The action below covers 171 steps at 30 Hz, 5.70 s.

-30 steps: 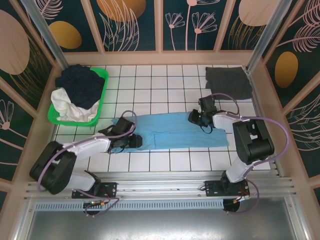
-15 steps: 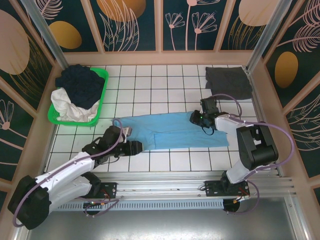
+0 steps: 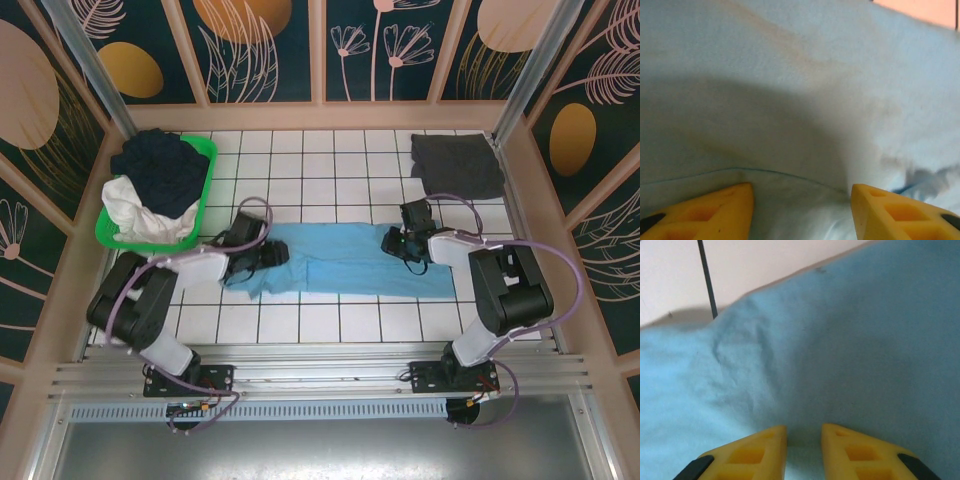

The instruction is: Fold and stack the t-shirts

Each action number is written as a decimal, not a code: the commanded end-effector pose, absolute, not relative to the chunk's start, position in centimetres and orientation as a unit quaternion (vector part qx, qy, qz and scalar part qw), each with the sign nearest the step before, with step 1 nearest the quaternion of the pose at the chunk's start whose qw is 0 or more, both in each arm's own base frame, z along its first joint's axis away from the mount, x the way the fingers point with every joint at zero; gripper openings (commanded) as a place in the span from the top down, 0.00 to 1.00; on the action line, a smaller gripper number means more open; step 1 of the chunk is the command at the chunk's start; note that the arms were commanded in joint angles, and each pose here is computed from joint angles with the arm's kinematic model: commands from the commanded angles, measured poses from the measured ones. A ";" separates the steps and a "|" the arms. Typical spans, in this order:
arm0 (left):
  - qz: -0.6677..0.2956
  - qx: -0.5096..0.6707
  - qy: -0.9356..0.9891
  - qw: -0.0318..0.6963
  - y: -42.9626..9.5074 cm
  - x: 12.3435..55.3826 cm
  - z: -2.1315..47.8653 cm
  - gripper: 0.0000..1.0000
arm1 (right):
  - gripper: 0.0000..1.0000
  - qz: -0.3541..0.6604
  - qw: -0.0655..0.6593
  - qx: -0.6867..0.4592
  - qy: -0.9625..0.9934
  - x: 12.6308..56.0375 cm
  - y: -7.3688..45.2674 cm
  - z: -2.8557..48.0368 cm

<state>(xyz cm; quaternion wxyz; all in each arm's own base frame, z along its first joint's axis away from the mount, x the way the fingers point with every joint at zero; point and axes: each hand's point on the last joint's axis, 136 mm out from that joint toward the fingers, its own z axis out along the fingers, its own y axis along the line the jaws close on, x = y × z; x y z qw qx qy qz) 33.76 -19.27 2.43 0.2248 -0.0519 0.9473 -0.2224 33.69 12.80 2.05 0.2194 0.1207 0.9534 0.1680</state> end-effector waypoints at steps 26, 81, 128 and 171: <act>-0.426 0.088 0.865 0.249 -33.6 59.2 1.1 0.37 | 0.72 0.192 0.053 0.024 0.980 17.3 23.9 -0.4; -0.230 -0.034 0.967 0.108 -21.4 13.1 1.3 0.51 | 0.61 0.199 0.019 0.018 0.980 11.0 23.2 1.9; -0.201 -0.025 0.944 0.261 -24.5 40.9 7.5 1.00 | 1.00 0.240 0.212 0.029 0.947 41.3 22.1 8.1; -0.191 -0.007 0.955 0.225 -23.4 42.1 4.2 0.48 | 0.77 0.209 0.237 0.046 0.947 45.7 22.8 4.4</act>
